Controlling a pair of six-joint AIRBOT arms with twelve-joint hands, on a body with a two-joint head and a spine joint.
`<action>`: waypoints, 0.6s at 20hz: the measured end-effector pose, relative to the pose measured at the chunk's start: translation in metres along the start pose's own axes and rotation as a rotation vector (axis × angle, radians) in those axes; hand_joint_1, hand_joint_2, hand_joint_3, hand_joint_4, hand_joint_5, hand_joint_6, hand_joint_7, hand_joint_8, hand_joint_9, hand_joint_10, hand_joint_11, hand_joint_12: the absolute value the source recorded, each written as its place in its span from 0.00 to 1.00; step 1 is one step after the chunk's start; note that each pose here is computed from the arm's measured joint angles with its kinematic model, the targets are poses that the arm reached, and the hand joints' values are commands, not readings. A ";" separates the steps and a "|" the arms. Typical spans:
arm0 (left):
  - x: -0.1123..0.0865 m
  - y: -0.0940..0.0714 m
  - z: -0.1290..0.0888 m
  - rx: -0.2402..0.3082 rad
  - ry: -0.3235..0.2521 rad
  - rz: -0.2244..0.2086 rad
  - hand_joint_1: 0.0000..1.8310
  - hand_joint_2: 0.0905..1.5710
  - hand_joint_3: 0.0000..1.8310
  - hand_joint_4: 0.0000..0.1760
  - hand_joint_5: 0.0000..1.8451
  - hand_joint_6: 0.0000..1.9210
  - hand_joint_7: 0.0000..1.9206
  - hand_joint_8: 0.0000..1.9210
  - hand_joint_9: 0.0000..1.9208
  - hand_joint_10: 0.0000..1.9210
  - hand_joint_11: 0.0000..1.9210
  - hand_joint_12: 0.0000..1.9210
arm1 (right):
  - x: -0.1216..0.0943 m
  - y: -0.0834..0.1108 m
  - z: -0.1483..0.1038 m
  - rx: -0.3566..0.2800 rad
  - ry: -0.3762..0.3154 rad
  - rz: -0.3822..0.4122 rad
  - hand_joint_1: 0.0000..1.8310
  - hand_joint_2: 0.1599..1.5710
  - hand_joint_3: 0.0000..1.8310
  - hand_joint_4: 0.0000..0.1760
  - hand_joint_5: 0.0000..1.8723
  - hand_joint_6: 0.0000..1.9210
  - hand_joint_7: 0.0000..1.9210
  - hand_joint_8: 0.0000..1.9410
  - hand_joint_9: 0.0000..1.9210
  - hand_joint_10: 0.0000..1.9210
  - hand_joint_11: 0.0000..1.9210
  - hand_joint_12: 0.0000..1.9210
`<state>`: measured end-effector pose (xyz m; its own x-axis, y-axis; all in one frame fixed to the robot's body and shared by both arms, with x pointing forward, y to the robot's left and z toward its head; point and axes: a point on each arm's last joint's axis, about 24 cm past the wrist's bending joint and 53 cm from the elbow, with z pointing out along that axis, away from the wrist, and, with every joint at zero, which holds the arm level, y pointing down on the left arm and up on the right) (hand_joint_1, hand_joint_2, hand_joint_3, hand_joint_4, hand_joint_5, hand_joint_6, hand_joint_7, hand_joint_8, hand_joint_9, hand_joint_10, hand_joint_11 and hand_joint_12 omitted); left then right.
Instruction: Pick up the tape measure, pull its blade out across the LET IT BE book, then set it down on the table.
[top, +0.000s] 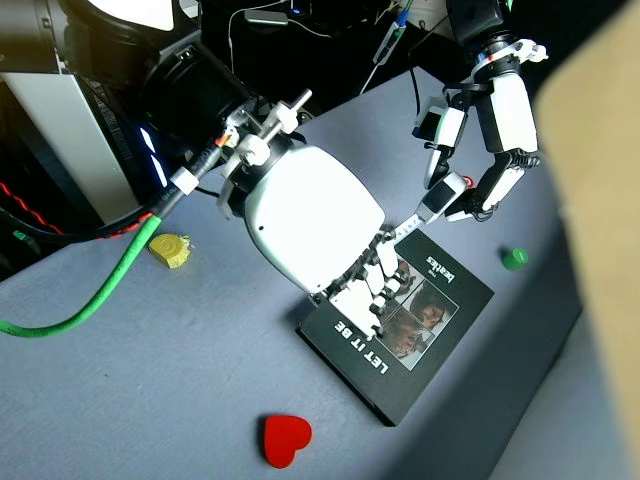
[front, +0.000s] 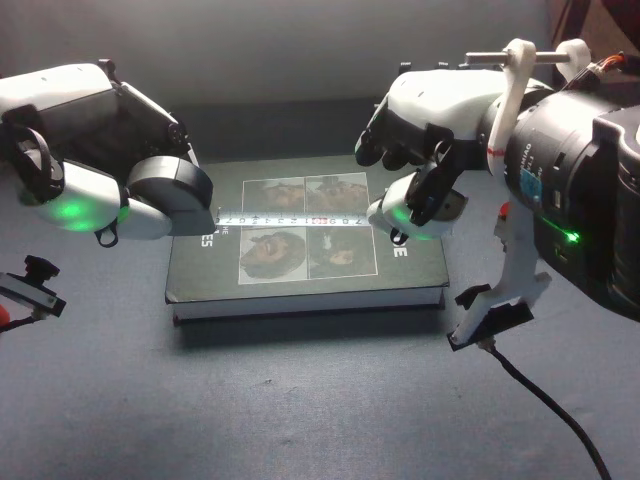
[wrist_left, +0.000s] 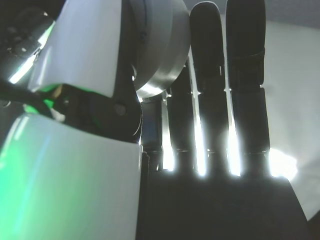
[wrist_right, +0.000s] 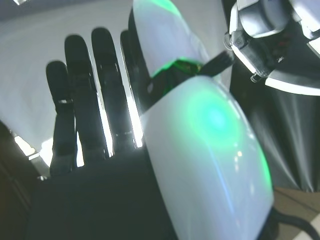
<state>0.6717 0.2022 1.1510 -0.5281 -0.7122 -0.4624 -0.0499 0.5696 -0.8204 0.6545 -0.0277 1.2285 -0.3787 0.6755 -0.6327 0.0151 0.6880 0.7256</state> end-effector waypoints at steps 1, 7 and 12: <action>-0.001 0.000 0.000 -0.001 -0.001 0.000 0.76 0.66 0.00 0.00 0.51 0.48 0.59 0.32 0.56 0.54 0.53 0.40 | 0.001 0.001 0.001 0.000 0.000 -0.001 0.58 0.71 0.00 0.00 0.36 0.01 0.36 0.01 0.33 0.03 0.07 0.61; -0.001 0.000 0.000 -0.001 -0.001 -0.003 0.76 0.66 0.00 0.00 0.51 0.48 0.59 0.32 0.55 0.54 0.53 0.41 | 0.010 0.000 0.002 -0.004 0.023 -0.017 0.58 0.71 0.00 0.00 0.37 0.01 0.37 0.01 0.33 0.03 0.08 0.61; -0.001 0.000 0.000 -0.001 -0.001 -0.006 0.76 0.66 0.00 0.00 0.52 0.48 0.60 0.31 0.55 0.54 0.52 0.42 | 0.015 0.000 0.002 -0.008 0.030 -0.029 0.58 0.71 0.00 0.00 0.36 0.01 0.38 0.01 0.34 0.03 0.07 0.60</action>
<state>0.6721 0.2029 1.1509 -0.5270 -0.7159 -0.4580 -0.0538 0.5659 -0.8227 0.6507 -0.0167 1.2184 -0.4063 0.6471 -0.6452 -0.0034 0.7050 0.7092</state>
